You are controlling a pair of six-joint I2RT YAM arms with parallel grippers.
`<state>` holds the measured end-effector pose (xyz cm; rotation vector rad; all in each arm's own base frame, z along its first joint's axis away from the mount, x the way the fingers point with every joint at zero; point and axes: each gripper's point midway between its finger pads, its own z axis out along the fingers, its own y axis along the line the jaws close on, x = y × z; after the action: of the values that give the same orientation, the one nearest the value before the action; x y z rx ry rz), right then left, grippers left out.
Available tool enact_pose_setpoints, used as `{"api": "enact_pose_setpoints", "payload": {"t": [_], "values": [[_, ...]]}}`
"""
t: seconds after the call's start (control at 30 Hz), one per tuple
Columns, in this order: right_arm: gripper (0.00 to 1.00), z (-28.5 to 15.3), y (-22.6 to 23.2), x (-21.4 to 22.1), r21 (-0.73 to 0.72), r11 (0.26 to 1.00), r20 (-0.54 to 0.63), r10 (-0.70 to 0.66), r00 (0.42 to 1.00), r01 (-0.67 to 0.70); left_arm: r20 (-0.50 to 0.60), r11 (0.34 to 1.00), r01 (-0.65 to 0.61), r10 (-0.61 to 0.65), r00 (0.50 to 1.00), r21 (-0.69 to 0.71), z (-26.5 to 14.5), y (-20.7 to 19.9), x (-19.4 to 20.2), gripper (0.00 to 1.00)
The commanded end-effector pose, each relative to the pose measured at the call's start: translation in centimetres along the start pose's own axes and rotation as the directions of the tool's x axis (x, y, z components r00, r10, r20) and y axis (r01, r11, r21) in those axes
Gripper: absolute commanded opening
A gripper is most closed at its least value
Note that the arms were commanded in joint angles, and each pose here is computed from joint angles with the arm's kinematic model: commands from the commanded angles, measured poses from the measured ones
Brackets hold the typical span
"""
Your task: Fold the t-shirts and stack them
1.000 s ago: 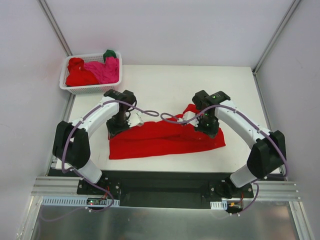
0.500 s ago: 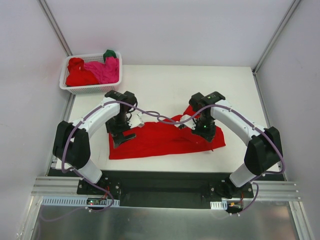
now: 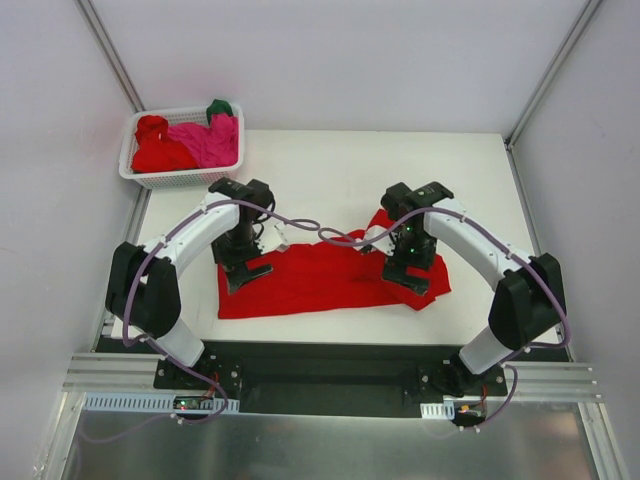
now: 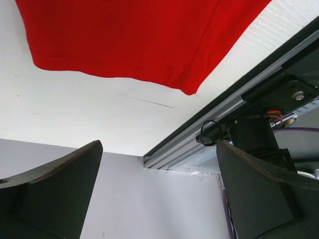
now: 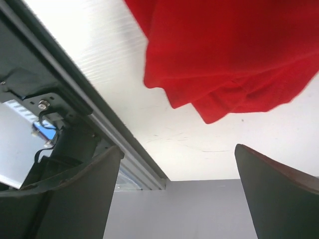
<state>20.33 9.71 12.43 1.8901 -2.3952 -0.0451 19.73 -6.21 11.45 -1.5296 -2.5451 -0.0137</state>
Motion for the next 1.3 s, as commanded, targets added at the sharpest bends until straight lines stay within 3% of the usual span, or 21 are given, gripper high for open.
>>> {"api": "enact_pose_setpoints", "payload": {"t": [0.0, 0.2, 0.3, 0.37, 0.4, 0.53, 0.87, 1.03, 1.1, 1.13, 1.27], "values": [[1.0, -1.8, -3.7, -0.2, 0.166, 0.979, 0.058, 0.109, 0.992, -0.118, 0.073, 1.0, 0.009, -0.009, 0.997, 0.002, -1.1, -0.1, -1.6, 0.99], [1.0, -3.6, -10.1, -3.1, 0.371, 0.9, 0.23, 0.151, 0.961, -0.23, 0.167, 0.996, 0.088, -0.082, 0.983, -0.026, -1.5, 1.0, -3.5, 0.99], [1.0, -4.8, -13.5, -5.3, 0.382, 0.873, 0.317, 0.184, 0.93, -0.303, 0.204, 0.987, 0.163, -0.158, 0.966, -0.007, -1.9, 1.6, -4.1, 0.99], [1.0, -3.9, -15.1, -6.5, 0.34, 0.871, 0.328, 0.244, 0.913, -0.355, 0.224, 0.973, 0.23, -0.219, 0.95, -0.025, -2.3, 2.8, -4.1, 0.99], [1.0, -5.7, -16.3, -7.5, 0.334, 0.86, 0.386, 0.248, 0.888, -0.385, 0.227, 0.964, 0.263, -0.249, 0.941, -0.032, -2.3, 3.6, -3.7, 0.99], [1.0, -5.5, -19.6, -9.5, 0.269, 0.845, 0.447, 0.316, 0.837, -0.463, 0.255, 0.882, 0.466, -0.436, 0.863, -0.068, -3.1, 8.3, -0.6, 0.99], [0.97, -1.0, -22.2, -12.3, 0.031, 0.846, 0.487, 0.453, 0.747, -0.532, 0.29, 0.748, 0.652, -0.601, 0.745, -0.123, -4.0, 12.7, 4.3, 0.99], [0.7, 1.2, -21.8, -12.2, -0.011, 0.836, 0.442, 0.496, 0.747, -0.548, 0.309, 0.756, 0.644, -0.588, 0.748, -0.118, -4.5, 12.2, 5.1, 0.99], [0.65, 1.8, -21.6, -12.5, -0.038, 0.835, 0.435, 0.508, 0.743, -0.549, 0.309, 0.758, 0.643, -0.588, 0.748, -0.114, -4.7, 12.0, 5.2, 0.99], [0.54, 1.9, -21.5, -12.6, -0.046, 0.835, 0.435, 0.511, 0.741, -0.549, 0.308, 0.758, 0.643, -0.589, 0.747, -0.111, -4.8, 11.9, 5.2, 0.99], [0.52, 2.6, -21.3, -12.5, -0.055, 0.836, 0.418, 0.516, 0.747, -0.546, 0.303, 0.764, 0.637, -0.586, 0.751, -0.1, -4.8, 11.5, 5.2, 0.99]]}}
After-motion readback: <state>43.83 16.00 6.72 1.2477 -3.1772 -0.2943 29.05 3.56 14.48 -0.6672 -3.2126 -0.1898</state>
